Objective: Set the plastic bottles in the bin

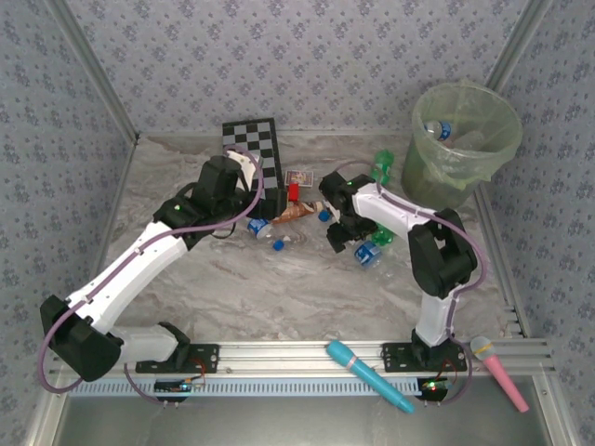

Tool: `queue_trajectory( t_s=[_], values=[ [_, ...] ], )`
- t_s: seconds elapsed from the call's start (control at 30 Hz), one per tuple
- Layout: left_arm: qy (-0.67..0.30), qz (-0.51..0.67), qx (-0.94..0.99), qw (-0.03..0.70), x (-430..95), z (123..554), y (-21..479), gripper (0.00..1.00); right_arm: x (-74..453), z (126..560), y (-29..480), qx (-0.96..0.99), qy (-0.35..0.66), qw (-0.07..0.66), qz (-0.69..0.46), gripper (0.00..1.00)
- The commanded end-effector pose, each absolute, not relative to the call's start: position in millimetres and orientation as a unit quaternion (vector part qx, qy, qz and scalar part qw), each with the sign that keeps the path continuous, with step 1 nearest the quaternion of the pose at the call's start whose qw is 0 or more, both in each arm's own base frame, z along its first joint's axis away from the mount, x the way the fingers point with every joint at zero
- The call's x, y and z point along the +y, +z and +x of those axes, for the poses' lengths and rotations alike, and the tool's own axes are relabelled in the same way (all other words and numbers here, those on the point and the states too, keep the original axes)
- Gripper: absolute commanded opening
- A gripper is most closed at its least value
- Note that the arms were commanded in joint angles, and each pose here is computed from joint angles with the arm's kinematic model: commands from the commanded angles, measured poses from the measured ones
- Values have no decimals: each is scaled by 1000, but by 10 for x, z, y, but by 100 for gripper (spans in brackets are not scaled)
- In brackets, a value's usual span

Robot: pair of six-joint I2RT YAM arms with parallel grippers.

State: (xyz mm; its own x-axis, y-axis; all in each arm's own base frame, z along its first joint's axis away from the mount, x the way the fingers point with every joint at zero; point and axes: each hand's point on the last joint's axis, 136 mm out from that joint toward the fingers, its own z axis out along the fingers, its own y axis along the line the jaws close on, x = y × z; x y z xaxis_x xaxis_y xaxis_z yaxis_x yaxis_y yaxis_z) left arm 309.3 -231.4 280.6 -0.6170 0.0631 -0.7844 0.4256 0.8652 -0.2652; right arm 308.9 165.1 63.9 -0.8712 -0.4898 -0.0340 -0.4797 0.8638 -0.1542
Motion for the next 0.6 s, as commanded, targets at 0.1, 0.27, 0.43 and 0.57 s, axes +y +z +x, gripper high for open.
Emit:
queue_trajectory(
  t_s=[0.1,0.27,0.43,0.57],
  values=[
    [-214,129,871,424,-2206,3050,2881,100,1691,3274,529,951,-94,38,-292,64],
    [-215,127,869,428,-2182,3028,2919,100,1665,3322,450,946,-109,35,-304,60],
    [-214,126,868,429,-2163,3011,2928,100,1638,3333,408,938,-119,32,-323,59],
    [-215,126,867,431,-2157,3003,2947,100,1624,3297,442,932,-121,35,-339,64]
  ],
)
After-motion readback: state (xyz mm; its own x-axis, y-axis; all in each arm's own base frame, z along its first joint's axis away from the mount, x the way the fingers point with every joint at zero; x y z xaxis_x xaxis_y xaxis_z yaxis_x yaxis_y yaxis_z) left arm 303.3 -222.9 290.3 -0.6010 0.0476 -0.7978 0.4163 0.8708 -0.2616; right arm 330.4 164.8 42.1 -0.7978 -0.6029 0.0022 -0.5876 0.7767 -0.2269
